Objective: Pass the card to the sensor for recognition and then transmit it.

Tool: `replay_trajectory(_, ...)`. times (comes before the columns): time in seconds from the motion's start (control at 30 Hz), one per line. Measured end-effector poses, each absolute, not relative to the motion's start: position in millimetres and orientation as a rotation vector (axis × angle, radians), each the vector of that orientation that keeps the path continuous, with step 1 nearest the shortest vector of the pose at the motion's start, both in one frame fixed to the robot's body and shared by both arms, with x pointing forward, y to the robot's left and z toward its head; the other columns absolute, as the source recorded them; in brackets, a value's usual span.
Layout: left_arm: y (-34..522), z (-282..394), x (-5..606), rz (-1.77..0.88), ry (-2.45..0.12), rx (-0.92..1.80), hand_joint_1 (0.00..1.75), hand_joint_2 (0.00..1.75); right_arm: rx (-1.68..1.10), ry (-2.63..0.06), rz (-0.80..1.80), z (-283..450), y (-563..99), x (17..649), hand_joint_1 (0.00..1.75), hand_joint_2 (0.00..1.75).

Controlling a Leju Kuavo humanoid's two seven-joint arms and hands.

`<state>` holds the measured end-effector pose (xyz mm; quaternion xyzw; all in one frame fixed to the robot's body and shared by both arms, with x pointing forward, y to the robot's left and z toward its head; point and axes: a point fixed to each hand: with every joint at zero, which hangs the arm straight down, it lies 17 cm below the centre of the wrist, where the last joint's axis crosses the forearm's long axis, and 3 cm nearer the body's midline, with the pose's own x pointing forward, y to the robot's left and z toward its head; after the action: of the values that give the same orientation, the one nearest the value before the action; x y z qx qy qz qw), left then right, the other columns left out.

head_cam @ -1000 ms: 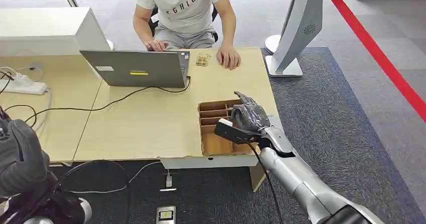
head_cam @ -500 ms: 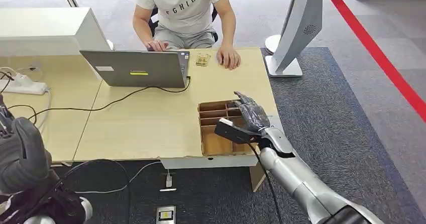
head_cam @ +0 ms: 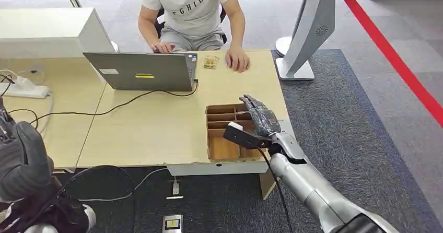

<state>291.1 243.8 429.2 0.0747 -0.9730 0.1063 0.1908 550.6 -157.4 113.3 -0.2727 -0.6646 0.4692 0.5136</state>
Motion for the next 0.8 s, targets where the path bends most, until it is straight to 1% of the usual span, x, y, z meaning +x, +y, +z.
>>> replay_trajectory(0.2,243.7,429.5,291.1,0.298,-2.735,0.21,0.0,1.75,-0.699,-1.669,1.055,140.2,-164.4,556.7,0.0,1.75)
replay_trajectory(0.43,243.3,429.4,291.5,0.293,-2.732,0.214,0.0,1.75,-0.765,-1.802,0.899,199.1,-183.9,564.2,0.0,1.75)
replay_trajectory(0.57,242.5,429.7,291.5,0.285,-2.733,0.224,0.0,1.75,-0.814,-1.846,0.857,224.7,-194.6,565.4,0.0,1.75)
replay_trajectory(0.8,241.6,430.0,291.4,0.273,-2.732,0.237,0.0,1.75,-0.858,-1.826,0.871,226.6,-209.9,566.6,0.0,1.75)
